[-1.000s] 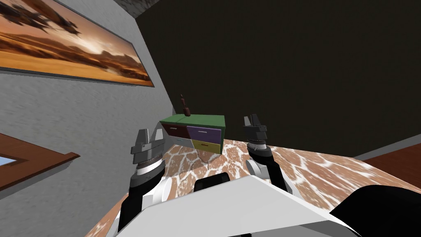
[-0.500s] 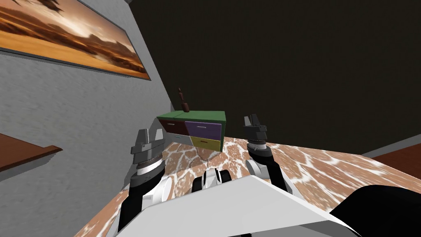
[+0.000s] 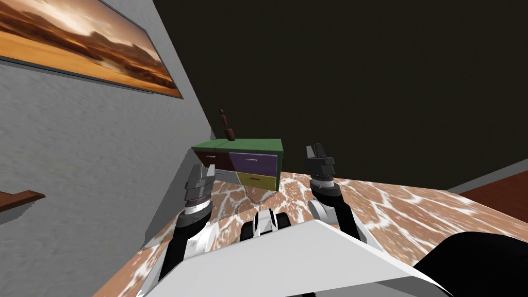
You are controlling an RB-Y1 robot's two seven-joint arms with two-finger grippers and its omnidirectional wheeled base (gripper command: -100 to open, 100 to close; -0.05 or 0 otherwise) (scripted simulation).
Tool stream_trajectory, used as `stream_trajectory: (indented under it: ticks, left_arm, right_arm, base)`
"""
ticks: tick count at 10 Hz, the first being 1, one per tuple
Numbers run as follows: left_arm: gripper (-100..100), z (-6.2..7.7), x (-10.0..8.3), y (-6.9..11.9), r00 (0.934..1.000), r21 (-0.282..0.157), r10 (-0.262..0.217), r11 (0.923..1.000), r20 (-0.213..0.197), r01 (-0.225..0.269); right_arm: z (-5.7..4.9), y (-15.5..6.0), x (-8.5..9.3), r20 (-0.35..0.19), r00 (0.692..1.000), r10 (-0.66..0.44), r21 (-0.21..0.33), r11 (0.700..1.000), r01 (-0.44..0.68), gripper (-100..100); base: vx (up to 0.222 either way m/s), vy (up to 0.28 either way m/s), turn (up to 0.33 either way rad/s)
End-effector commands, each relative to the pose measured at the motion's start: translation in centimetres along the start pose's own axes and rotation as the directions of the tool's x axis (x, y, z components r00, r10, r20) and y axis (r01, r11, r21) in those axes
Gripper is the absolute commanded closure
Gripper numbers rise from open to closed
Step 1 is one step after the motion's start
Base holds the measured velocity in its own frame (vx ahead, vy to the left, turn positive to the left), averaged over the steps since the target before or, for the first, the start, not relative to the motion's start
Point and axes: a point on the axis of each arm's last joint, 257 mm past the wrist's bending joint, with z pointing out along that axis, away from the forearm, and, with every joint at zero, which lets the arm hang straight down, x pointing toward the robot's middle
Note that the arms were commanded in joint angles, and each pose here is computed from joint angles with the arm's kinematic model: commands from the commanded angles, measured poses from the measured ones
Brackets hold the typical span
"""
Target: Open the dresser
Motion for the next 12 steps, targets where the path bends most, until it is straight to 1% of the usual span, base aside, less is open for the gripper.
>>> stream_trajectory:
  ticks: [1, 4, 6, 8, 9, 12]
  left_arm:
    - [-100, -0.6, 0.8, 2.5, 0.9995, -0.046, 0.006, 0.9989, -0.031, -0.007]
    - [-100, -1.5, 2.0, 5.4, 0.9981, -0.101, 0.008, 0.9948, -0.060, -0.014]
    - [-100, -2.4, 2.8, 7.5, 0.9967, -0.141, 0.009, 0.9898, -0.080, -0.020]
    - [-100, -3.2, 3.7, 9.6, 0.9950, -0.180, 0.008, 0.9833, -0.100, -0.026]
    - [-100, -3.3, 3.7, 9.7, 0.9949, -0.183, 0.008, 0.9827, -0.100, -0.026]
    - [-100, -4.9, 5.3, 13.0, 0.9915, -0.250, 0.002, 0.9677, -0.130, -0.035]
  right_arm:
    - [0.0, 0.0, 0.0, 0.000, 1.000, 0.000, 0.000, 1.000, 0.000, 0]
    - [0.0, 0.0, 0.0, 0.000, 1.000, 0.000, 0.000, 1.000, 0.000, 0]
    - [0.0, 0.0, 0.0, 0.000, 1.000, 0.000, 0.000, 1.000, 0.000, 0]
    - [0.0, 0.0, 0.0, 0.000, 1.000, 0.000, 0.000, 1.000, 0.000, 0]
    - [0.0, 0.0, 0.0, 0.000, 1.000, 0.000, 0.000, 1.000, 0.000, 0]
    - [0.0, 0.0, 0.0, 0.000, 1.000, 0.000, 0.000, 1.000, 0.000, 0]
  base:
    - [0.075, -0.004, -0.049]
    - [0.075, -0.002, -0.052]
    - [0.078, 0.004, -0.064]
    - [0.091, -0.001, -0.057]
    - [0.064, 0.006, -0.021]
    - [0.076, 0.004, -0.061]
